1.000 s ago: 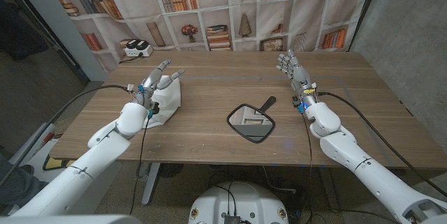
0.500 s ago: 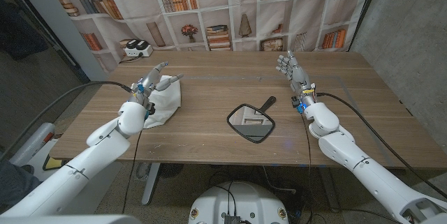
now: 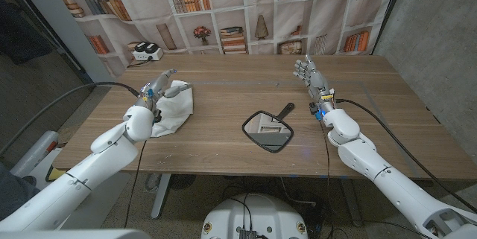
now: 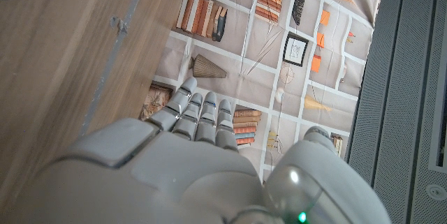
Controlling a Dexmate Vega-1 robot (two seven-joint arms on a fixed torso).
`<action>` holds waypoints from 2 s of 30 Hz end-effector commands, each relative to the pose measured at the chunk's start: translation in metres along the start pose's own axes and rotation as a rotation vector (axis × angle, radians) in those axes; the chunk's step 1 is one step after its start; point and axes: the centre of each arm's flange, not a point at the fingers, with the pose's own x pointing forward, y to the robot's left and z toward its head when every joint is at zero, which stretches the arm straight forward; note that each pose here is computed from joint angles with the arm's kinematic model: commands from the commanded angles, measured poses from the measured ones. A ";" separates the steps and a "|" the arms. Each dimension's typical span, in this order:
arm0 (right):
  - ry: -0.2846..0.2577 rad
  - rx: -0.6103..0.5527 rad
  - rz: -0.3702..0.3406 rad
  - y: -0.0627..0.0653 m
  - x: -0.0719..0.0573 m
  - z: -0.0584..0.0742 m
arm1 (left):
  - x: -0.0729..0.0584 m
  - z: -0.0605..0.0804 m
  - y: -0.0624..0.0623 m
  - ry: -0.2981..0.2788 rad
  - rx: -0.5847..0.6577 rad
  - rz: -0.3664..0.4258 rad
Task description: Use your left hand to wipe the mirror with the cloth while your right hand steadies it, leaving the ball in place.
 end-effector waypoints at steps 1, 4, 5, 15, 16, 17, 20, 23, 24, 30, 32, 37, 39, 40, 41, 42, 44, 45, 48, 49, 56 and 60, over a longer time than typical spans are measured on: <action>0.019 0.009 0.001 0.006 0.002 -0.003 | -0.005 -0.001 0.007 0.064 0.106 -0.060; 0.024 0.007 0.000 0.006 0.001 -0.003 | -0.007 0.000 0.007 0.070 0.131 -0.070; 0.022 0.003 0.003 0.006 0.001 -0.003 | -0.008 0.001 0.008 0.072 0.142 -0.073; 0.018 -0.005 0.009 0.008 0.003 0.002 | -0.009 0.003 0.007 0.149 0.237 -0.190; 0.017 -0.006 0.014 0.008 0.005 0.002 | -0.008 0.003 0.006 0.159 0.244 -0.212; 0.017 -0.006 0.014 0.008 0.005 0.002 | -0.008 0.003 0.006 0.161 0.245 -0.214; 0.021 -0.003 0.015 0.008 0.006 0.001 | -0.007 0.003 0.004 0.178 0.264 -0.228; 0.025 0.002 0.011 0.008 0.006 0.000 | -0.006 0.003 0.002 0.190 0.285 -0.236; 0.025 0.005 0.008 0.008 0.006 -0.001 | -0.006 0.003 0.001 0.200 0.294 -0.235; 0.023 0.006 0.005 0.006 0.006 -0.002 | -0.003 0.007 -0.004 0.215 0.361 -0.229; 0.023 0.005 0.004 0.006 0.006 -0.002 | -0.002 0.008 -0.005 0.214 0.369 -0.242; 0.024 0.008 0.001 0.005 0.005 -0.002 | 0.000 0.012 -0.007 0.229 0.386 -0.254; 0.024 0.006 0.003 0.005 0.005 -0.002 | 0.001 0.013 -0.008 0.230 0.396 -0.256; 0.025 0.007 0.003 0.005 0.005 -0.002 | 0.001 0.014 -0.009 0.221 0.410 -0.258; 0.025 0.007 0.003 0.004 0.005 -0.002 | 0.001 0.015 -0.010 0.233 0.417 -0.254; 0.027 0.009 0.001 0.004 0.005 -0.003 | 0.002 0.016 -0.011 0.235 0.425 -0.258; 0.028 0.012 -0.001 0.004 0.005 -0.003 | 0.002 0.017 -0.013 0.242 0.439 -0.260; 0.028 0.010 0.001 0.004 0.005 -0.004 | 0.002 0.017 -0.014 0.238 0.448 -0.263; 0.031 0.014 -0.001 0.005 0.005 -0.004 | 0.003 0.018 -0.018 0.243 0.469 -0.264; 0.031 0.011 0.002 0.005 0.005 -0.004 | 0.003 0.018 -0.019 0.242 0.470 -0.265; 0.032 0.007 0.005 0.006 0.006 -0.005 | 0.005 0.016 -0.024 0.257 0.485 -0.280; 0.034 0.012 0.000 0.007 0.007 -0.004 | 0.006 0.016 -0.027 0.265 0.499 -0.284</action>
